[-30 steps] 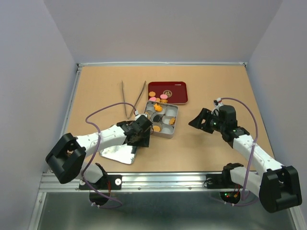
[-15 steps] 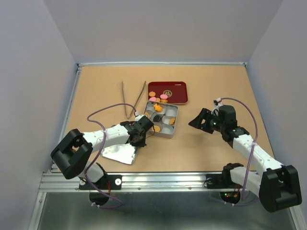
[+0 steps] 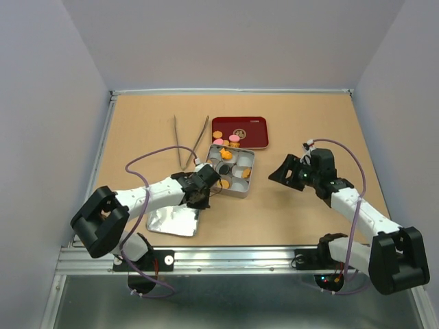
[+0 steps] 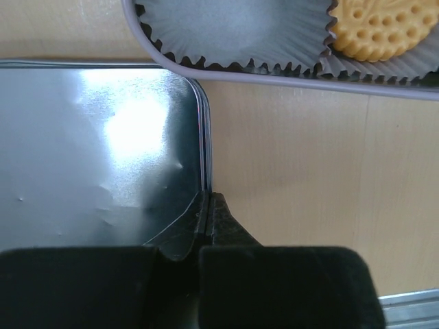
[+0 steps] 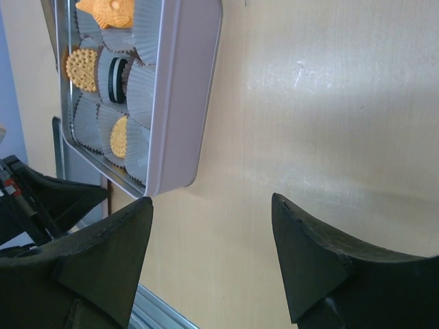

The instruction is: Pack the cookies

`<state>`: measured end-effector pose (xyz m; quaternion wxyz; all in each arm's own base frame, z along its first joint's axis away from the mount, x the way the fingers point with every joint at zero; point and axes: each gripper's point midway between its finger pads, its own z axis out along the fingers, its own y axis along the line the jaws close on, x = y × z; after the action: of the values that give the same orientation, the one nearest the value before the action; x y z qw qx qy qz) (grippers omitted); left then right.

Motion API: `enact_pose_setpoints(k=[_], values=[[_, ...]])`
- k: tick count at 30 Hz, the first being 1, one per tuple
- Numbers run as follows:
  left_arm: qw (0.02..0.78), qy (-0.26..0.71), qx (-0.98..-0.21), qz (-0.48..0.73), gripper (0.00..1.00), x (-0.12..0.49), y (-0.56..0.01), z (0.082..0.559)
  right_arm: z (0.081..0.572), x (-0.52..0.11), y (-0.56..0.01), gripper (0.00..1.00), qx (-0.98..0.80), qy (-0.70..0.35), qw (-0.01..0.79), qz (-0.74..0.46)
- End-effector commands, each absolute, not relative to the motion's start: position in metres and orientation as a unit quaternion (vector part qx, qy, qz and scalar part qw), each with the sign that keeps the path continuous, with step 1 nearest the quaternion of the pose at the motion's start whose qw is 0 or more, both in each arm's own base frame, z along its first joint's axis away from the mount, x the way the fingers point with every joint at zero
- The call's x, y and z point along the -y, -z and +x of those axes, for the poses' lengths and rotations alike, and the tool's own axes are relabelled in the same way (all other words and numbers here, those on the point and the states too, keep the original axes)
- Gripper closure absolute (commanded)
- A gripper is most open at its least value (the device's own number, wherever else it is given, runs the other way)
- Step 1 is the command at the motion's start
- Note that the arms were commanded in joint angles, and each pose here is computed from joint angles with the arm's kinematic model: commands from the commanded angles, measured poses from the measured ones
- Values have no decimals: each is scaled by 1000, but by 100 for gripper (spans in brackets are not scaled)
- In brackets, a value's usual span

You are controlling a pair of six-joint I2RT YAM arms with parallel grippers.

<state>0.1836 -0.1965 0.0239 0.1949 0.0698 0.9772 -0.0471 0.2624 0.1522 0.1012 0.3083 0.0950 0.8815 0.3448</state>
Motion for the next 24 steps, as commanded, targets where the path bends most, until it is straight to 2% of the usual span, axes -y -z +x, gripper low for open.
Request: enact_pose_setpoints(k=[1,9,15,24], values=[[229,76,-967,79,100,204,-74,190,287,-158,-138,25,-861,-360,353,73],[306,93,-945,69,100,202,-164,208,300,-174,-144,26,-867,-348,354,51],[356,100,-926,69,100,202,-228,222,315,-169,-137,27,-891,-279,355,50],[404,119,-905,66,100,204,-279,233,298,-206,-90,29,-925,-249,288,21]])
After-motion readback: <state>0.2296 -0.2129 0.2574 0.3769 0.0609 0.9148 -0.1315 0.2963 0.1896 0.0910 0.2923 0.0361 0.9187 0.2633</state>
